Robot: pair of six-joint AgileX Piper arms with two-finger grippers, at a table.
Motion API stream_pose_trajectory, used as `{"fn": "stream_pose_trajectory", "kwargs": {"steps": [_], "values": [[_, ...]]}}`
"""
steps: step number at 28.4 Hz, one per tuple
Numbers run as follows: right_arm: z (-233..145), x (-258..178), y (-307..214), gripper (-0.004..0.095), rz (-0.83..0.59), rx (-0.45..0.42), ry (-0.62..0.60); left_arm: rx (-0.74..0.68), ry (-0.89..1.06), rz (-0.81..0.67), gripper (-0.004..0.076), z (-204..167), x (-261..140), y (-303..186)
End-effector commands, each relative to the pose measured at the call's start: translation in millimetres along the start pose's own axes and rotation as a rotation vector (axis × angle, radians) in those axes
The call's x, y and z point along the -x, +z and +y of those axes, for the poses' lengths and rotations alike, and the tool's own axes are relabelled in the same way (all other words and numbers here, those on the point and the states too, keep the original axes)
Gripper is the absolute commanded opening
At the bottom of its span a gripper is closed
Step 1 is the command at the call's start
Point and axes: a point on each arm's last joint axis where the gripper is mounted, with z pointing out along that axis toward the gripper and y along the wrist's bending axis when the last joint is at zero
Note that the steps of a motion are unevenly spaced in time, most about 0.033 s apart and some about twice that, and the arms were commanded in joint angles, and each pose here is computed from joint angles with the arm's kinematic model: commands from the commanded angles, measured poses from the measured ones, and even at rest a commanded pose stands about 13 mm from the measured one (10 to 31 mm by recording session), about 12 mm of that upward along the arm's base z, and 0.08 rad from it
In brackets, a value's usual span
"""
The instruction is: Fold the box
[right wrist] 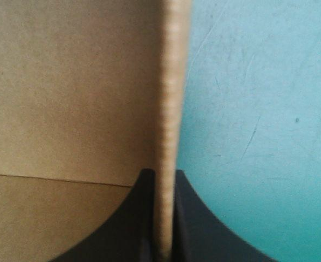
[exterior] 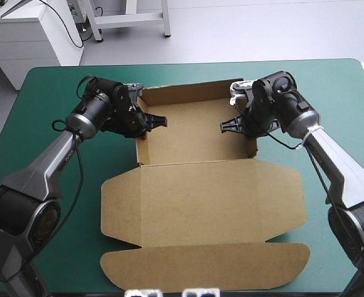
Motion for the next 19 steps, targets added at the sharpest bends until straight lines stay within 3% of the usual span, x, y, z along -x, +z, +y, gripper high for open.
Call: {"fn": "stream_pose_trajectory", "kwargs": {"steps": [1,8,19], "values": [[-16,0,-9,-0.0014,-0.073,-0.002,0.001,0.024,0.045,0.007,-0.0008,0,0,-11],[-18,-6,18,-0.0014,-0.057,0.005,0.007,0.057,0.066,0.129,-0.0008,3,-3,18],[-15,-5,60,-0.0014,0.049,-0.010,0.019,-0.006,0.107,0.131,-0.0008,-3,-2,24]]}}
